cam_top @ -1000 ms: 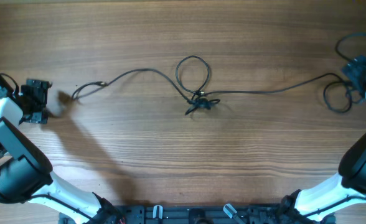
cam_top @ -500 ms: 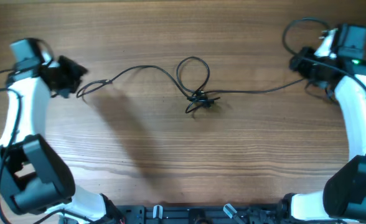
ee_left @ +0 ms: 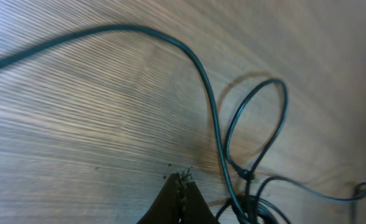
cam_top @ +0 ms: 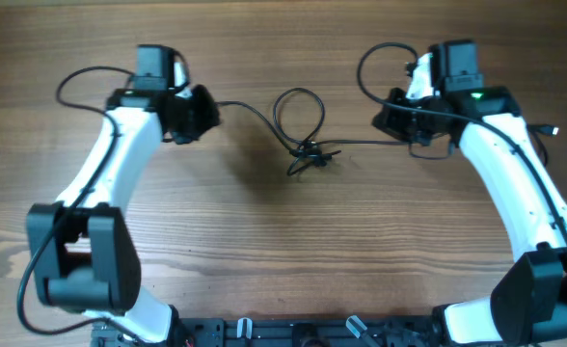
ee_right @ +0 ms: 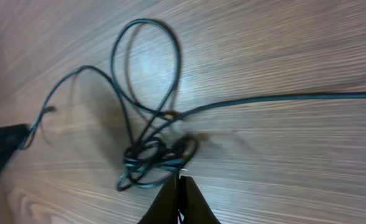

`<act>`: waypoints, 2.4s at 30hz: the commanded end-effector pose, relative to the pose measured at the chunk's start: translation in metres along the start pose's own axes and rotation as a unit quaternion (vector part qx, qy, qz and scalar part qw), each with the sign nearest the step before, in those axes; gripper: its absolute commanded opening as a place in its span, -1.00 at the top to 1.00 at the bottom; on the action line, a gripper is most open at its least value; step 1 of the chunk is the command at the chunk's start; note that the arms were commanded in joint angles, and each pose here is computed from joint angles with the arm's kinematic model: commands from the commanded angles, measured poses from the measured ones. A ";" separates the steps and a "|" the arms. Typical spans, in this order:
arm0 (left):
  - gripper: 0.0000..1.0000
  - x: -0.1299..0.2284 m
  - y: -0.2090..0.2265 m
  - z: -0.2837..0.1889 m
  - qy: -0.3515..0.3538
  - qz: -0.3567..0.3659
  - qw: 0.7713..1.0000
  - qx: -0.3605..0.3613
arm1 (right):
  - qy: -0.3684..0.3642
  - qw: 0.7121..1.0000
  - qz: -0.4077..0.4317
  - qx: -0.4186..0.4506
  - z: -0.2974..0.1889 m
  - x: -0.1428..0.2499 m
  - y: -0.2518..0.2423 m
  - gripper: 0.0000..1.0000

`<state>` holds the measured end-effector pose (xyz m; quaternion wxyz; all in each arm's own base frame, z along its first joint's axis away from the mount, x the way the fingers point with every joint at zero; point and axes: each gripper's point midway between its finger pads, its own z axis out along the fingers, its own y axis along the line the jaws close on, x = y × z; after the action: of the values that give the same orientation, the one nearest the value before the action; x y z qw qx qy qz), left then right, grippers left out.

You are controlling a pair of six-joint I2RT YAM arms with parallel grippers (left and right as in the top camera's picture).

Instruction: Untangle cables

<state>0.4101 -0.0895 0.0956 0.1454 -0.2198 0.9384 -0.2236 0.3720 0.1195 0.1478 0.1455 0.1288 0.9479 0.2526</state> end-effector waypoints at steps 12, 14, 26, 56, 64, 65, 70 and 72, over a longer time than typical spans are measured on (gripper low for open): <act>0.90 0.030 -0.012 0.059 0.034 0.060 0.997 -0.030 | 0.114 0.993 -0.016 0.012 0.091 0.064 0.034 0.90; 0.90 0.030 -0.012 0.059 0.034 0.060 0.997 -0.030 | 0.133 0.991 -0.009 0.022 0.103 0.076 0.033 0.90; 0.87 0.030 -0.012 0.059 0.033 0.060 0.997 -0.030 | 0.194 0.979 -0.048 0.045 0.131 0.127 0.042 0.81; 0.83 0.006 0.024 0.048 0.001 0.045 0.995 -0.086 | 0.030 0.994 -0.104 0.036 0.072 0.083 0.100 0.89; 0.56 0.027 -0.009 0.052 0.053 0.089 0.995 -0.001 | 0.035 0.997 -0.037 0.056 0.073 0.081 0.078 0.78; 0.53 0.028 -0.010 0.052 0.053 0.091 0.994 0.000 | 0.038 0.997 -0.029 0.060 0.076 0.083 0.075 0.76; 0.50 0.030 -0.015 0.054 0.052 0.098 0.994 0.003 | 0.072 0.995 -0.023 0.066 0.092 0.101 0.070 0.72; 0.49 0.030 -0.015 0.054 0.051 0.098 0.994 0.002 | 0.085 0.993 -0.028 0.071 0.099 0.110 0.070 0.71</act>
<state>0.4086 -0.1305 0.0497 0.1173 -0.1311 0.9611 -0.2130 0.3281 0.2480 0.0998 0.0947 0.0897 0.9715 0.1980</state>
